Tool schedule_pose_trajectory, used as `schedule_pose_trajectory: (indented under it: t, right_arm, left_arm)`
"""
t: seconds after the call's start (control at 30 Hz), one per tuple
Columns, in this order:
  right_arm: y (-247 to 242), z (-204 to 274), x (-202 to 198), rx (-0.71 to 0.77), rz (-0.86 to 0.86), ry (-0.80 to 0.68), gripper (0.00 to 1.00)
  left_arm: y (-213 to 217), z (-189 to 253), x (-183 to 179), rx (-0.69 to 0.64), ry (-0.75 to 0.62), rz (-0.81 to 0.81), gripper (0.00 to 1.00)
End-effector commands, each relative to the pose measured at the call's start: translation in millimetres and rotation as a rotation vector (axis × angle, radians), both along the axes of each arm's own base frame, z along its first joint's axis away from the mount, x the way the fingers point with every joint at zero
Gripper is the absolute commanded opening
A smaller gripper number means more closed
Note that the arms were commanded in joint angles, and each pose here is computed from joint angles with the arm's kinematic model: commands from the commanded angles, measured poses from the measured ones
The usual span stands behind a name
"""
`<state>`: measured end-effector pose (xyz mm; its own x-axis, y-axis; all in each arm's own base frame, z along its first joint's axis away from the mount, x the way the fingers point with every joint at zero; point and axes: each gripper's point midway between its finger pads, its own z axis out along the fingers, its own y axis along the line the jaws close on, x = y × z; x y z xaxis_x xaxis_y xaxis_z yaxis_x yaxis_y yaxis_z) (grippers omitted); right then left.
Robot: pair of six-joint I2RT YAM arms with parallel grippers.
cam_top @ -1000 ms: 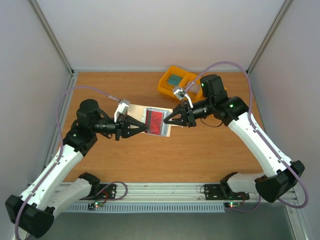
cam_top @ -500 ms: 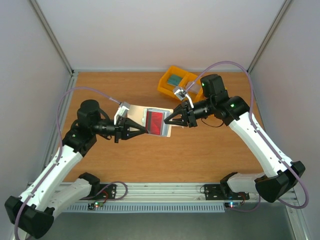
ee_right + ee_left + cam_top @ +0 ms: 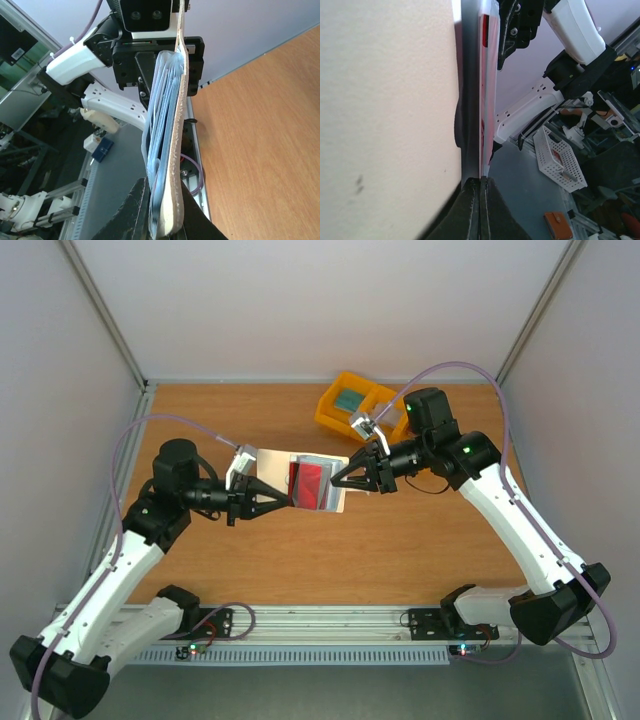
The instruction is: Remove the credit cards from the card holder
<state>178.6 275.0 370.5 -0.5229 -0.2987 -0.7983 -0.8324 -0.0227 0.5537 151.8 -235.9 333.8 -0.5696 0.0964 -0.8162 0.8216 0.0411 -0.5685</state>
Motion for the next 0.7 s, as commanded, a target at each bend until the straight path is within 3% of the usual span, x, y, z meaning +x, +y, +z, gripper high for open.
schedule_pose_trajectory:
  t: [0.0, 0.03, 0.13, 0.27, 0.37, 0.47, 0.67]
  right_arm:
    - [-3.6, 22.8, -9.9, 0.063, 0.036, -0.033, 0.01]
    - [-3.8, 23.4, -10.5, 0.065, 0.037, -0.034, 0.01]
    - [-4.1, 25.5, -12.4, 0.072, 0.046, -0.032, 0.01]
    - [-4.8, 25.0, -15.2, 0.075, 0.059, -0.025, 0.01]
    - [-5.4, 25.4, -17.1, 0.078, 0.066, -0.027, 0.01]
    - [-5.6, 26.0, -17.7, 0.08, 0.067, -0.031, 0.01]
    - [-5.5, 22.2, -16.9, 0.071, 0.062, -0.021, 0.01]
  left_arm:
    - [1.3, 10.2, -2.7, -0.026, -0.064, -0.009, 0.07]
    - [0.7, 10.3, -0.7, -0.03, -0.055, -0.002, 0.17]
    - [-1.2, 16.1, 6.5, -0.056, -0.038, 0.019, 0.3]
    - [4.1, 34.4, 39.7, -0.078, -0.031, 0.168, 0.31]
    - [2.8, 56.5, 35.1, -0.151, -0.087, 0.106, 0.34]
    - [0.3, 53.6, 37.2, -0.144, -0.035, 0.1, 0.32]
    - [-7.0, 65.3, 32.3, -0.16, -0.094, 0.073, 0.33]
